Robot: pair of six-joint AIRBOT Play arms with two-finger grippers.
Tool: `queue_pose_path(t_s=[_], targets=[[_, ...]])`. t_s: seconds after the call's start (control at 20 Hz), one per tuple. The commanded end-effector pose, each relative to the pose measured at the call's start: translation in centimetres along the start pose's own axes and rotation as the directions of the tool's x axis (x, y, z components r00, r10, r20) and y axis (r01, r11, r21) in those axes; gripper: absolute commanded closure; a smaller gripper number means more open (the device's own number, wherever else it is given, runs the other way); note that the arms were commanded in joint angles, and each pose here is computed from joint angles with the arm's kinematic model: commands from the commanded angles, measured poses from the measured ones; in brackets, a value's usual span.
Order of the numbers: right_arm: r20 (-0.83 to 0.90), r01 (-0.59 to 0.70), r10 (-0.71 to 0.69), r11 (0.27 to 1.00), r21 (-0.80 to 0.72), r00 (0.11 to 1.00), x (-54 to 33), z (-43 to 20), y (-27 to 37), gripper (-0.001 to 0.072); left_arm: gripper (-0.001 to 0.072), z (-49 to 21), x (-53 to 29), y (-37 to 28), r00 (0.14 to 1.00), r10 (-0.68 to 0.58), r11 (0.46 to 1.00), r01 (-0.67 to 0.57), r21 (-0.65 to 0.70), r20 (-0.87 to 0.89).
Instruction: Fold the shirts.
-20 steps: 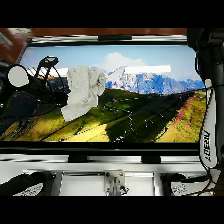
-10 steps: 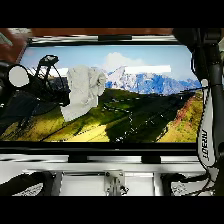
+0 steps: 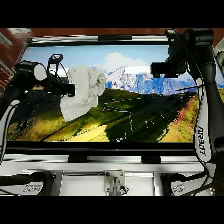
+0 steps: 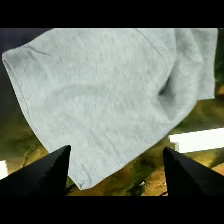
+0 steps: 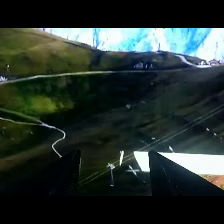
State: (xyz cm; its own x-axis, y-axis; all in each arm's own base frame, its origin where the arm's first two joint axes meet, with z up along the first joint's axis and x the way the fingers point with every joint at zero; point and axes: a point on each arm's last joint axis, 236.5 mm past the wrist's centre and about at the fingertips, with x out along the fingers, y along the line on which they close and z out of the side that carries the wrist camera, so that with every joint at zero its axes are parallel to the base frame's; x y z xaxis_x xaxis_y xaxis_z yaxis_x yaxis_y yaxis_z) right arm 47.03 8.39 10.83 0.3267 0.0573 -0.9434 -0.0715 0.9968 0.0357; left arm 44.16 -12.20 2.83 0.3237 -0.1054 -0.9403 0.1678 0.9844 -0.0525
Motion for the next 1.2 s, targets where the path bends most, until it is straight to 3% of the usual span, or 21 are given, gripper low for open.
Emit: queue_pose_path(t_s=[0.0, 0.3, 0.35, 0.4, 0.45, 0.5, 0.6, 0.85, 1.05, 1.15], targets=[[-0.052, -0.024, 0.023, 1.0, -0.006, 0.998, 0.1, -1.2, 0.6, 0.0158, -0.0013, -0.2, 5.2, -1.1, 0.995, -0.051, 0.998, 0.048, -0.04, -0.08], [-0.016, -0.032, 0.032, 0.999, -0.004, 0.999, 0.1, -0.3, 0.8, 0.0158, -0.0001, -1.6, 10.4, -5.3, 0.962, -0.226, 0.966, 0.202, -0.16, -0.152], [-0.023, -0.044, 0.044, 0.999, -0.004, 0.999, 0.1, -0.5, 1.1, 0.0158, 0.0104, -1.5, 10.8, -5.6, 0.959, -0.241, 0.961, 0.215, -0.175, -0.147], [-0.028, -0.046, 0.046, 0.999, -0.004, 0.999, 0.1, -0.6, 1.1, 0.0159, 0.0312, -1.6, 11.0, -5.9, 0.956, -0.252, 0.957, 0.224, -0.184, -0.148], [-0.036, -0.045, 0.045, 0.999, -0.004, 0.998, 0.1, -0.8, 1.1, 0.0159, 0.0469, -1.7, 11.0, -6.1, 0.952, -0.264, 0.953, 0.234, -0.191, -0.154], [-0.038, -0.042, 0.042, 0.999, -0.008, 0.998, 0.1, -0.9, 1.0, 0.0158, 0.0577, -1.9, 10.6, -6.7, 0.944, -0.287, 0.947, 0.252, -0.2, -0.165], [-0.033, -0.025, 0.024, 0.999, -0.036, 0.999, 0.0, -0.7, 0.1, 0.0158, 0.0674, -1.7, 8.2, -8.3, 0.919, -0.353, 0.934, 0.335, -0.128, -0.173], [0.127, 0.03, -0.039, 0.997, 0.069, 0.991, -6.1, 0.7, -4.7, 0.0158, 0.0675, 3.5, -7.5, -15.3, 0.873, -0.47, 0.877, 0.444, 0.183, 0.133], [0.432, 0.035, -0.126, 0.977, 0.213, 0.893, -17.2, 2.2, -9.3, 0.0158, 0.0674, -0.8, -13.9, -26.7, 0.744, -0.661, 0.729, 0.606, 0.319, 0.095], [0.516, 0.025, -0.154, 0.969, 0.248, 0.843, -21.4, 1.5, -10.3, 0.0158, 0.0674, -1.8, -12.7, -32.5, 0.703, -0.704, 0.693, 0.646, 0.321, 0.105]])
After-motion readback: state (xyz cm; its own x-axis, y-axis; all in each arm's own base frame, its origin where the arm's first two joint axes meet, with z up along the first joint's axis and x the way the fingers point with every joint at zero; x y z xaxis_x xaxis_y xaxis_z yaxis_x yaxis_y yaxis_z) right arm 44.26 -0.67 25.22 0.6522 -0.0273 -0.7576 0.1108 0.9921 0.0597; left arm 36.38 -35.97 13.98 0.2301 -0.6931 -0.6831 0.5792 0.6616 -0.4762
